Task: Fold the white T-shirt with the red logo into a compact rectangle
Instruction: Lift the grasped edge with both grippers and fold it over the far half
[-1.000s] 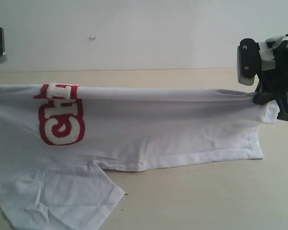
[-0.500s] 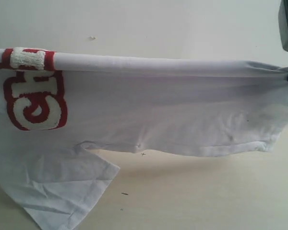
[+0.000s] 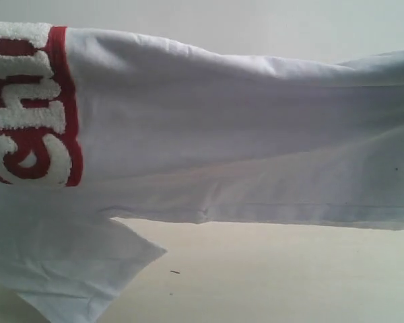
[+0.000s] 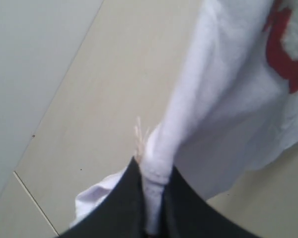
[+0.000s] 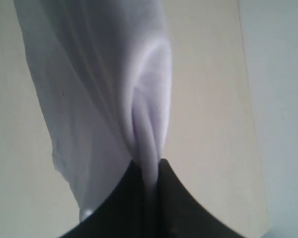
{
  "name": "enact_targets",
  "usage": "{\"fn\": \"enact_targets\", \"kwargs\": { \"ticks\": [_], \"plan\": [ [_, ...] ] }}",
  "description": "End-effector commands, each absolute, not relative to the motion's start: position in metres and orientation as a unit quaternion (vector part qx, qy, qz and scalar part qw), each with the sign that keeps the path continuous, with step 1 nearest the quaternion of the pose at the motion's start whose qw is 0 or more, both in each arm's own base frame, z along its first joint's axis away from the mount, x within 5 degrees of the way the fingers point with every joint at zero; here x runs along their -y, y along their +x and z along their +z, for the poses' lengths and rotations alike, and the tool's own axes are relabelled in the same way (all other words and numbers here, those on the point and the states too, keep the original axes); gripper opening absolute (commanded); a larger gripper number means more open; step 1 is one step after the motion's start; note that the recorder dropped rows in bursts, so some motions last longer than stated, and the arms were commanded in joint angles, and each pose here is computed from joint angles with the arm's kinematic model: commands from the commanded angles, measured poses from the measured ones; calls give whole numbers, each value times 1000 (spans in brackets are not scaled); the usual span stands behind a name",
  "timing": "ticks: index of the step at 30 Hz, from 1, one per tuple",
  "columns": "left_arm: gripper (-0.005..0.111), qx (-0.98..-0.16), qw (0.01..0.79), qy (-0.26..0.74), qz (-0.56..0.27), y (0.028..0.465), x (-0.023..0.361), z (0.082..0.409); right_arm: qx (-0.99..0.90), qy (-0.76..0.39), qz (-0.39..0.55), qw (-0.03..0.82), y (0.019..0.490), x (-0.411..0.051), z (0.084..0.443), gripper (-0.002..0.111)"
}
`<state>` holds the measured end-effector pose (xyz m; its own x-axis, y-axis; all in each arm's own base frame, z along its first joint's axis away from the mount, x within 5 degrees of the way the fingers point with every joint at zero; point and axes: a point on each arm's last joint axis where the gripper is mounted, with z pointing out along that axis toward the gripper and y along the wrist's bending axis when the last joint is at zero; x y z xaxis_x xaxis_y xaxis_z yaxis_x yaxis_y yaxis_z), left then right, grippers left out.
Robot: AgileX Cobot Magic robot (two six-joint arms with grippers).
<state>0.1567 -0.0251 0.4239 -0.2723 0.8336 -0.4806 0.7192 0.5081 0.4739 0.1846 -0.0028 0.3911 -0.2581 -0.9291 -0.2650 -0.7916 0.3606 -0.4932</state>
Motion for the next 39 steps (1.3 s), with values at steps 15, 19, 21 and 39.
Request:
{"fn": "enact_targets", "kwargs": {
  "ticks": [15, 19, 21, 39],
  "plan": [
    [0, -834, 324, 434, 102, 122, 17, 391, -782, -536, -154, 278, 169, 4, 401, 0],
    [0, -826, 305, 461, 113, 127, 17, 386, -785, -538, -144, 271, 176, 4, 397, 0],
    [0, -828, 283, 469, 117, 138, 16, 380, -789, -540, -137, 260, 184, 5, 392, 0],
    [0, -818, 410, 398, 70, 103, 24, 429, -785, -516, -108, 327, 162, -7, 407, 0]
  ]
}}
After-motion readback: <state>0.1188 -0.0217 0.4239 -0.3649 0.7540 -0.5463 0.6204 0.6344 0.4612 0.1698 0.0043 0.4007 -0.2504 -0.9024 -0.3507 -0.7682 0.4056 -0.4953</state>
